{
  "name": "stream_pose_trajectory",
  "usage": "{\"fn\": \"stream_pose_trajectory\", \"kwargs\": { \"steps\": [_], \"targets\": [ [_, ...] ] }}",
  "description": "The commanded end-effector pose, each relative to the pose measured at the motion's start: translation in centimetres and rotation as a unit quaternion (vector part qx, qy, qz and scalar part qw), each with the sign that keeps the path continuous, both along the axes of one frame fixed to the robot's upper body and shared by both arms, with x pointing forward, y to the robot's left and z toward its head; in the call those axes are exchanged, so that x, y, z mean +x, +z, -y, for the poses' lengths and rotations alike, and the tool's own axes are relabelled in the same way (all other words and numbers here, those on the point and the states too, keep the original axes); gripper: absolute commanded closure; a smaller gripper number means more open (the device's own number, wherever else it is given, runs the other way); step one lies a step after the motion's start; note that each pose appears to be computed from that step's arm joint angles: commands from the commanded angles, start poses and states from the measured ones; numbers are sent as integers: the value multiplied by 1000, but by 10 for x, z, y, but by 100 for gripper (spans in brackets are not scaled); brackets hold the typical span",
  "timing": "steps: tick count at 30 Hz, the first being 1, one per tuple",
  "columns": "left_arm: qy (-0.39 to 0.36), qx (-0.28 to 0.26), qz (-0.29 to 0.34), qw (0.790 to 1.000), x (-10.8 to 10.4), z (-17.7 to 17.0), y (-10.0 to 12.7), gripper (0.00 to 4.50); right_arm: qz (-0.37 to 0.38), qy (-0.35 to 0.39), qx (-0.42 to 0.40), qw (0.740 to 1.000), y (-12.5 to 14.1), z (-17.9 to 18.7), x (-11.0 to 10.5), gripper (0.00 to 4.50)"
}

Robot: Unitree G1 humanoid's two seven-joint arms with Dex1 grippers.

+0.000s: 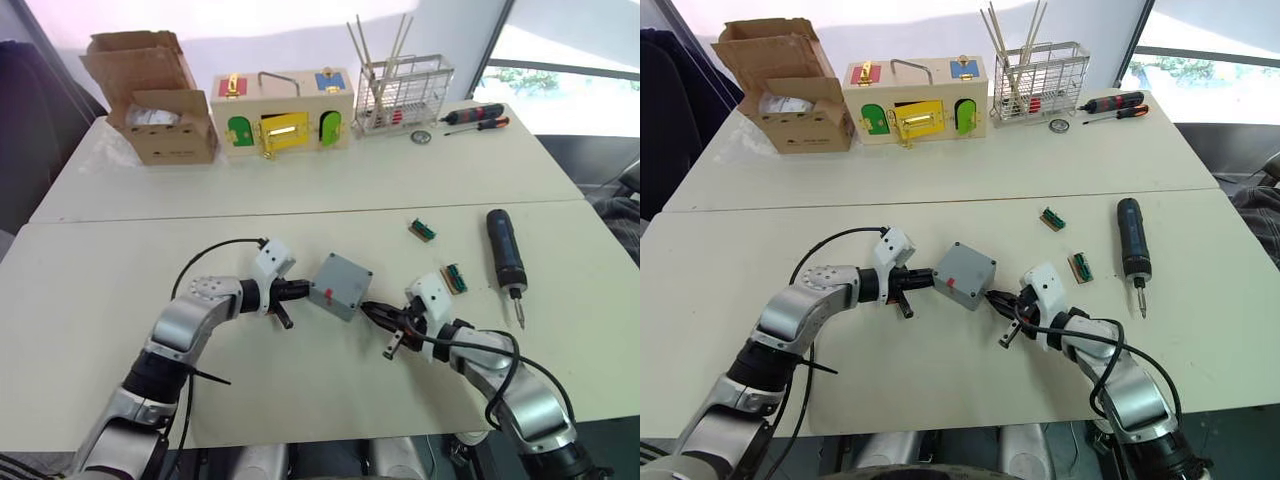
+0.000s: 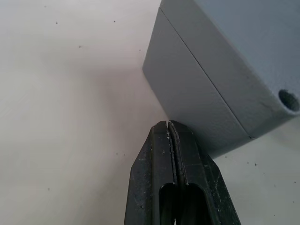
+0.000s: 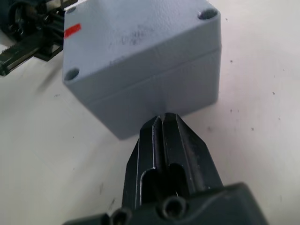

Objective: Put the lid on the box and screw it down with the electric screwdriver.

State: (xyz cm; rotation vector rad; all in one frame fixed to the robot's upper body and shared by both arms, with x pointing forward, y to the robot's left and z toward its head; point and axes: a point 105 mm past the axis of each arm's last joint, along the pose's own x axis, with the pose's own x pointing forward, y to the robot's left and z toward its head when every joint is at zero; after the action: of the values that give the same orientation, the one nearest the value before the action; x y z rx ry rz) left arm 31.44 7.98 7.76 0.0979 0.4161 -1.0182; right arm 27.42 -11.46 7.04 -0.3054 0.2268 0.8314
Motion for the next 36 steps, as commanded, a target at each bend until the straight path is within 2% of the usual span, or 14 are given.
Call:
{"fn": "stream_pose_trajectory", "kwargs": {
  "steps": [1,13,28,31,36],
  "targets": [
    [-15,-12,5,1000,-7,8,6,450,27,7,2,1000,11,0,6,441],
    [-36,-25,-10,999,-24,17,5,450,49,-2,-9,999,18,11,29,441],
    [-33,-21,-9,999,-23,16,4,450,52,2,-8,999,17,7,31,441],
    [-15,-9,5,1000,-18,3,8,450,54,-13,-15,998,19,16,29,441],
    [30,0,62,998,-9,-29,32,450,72,-78,-5,994,38,50,21,441]
  ]
}}
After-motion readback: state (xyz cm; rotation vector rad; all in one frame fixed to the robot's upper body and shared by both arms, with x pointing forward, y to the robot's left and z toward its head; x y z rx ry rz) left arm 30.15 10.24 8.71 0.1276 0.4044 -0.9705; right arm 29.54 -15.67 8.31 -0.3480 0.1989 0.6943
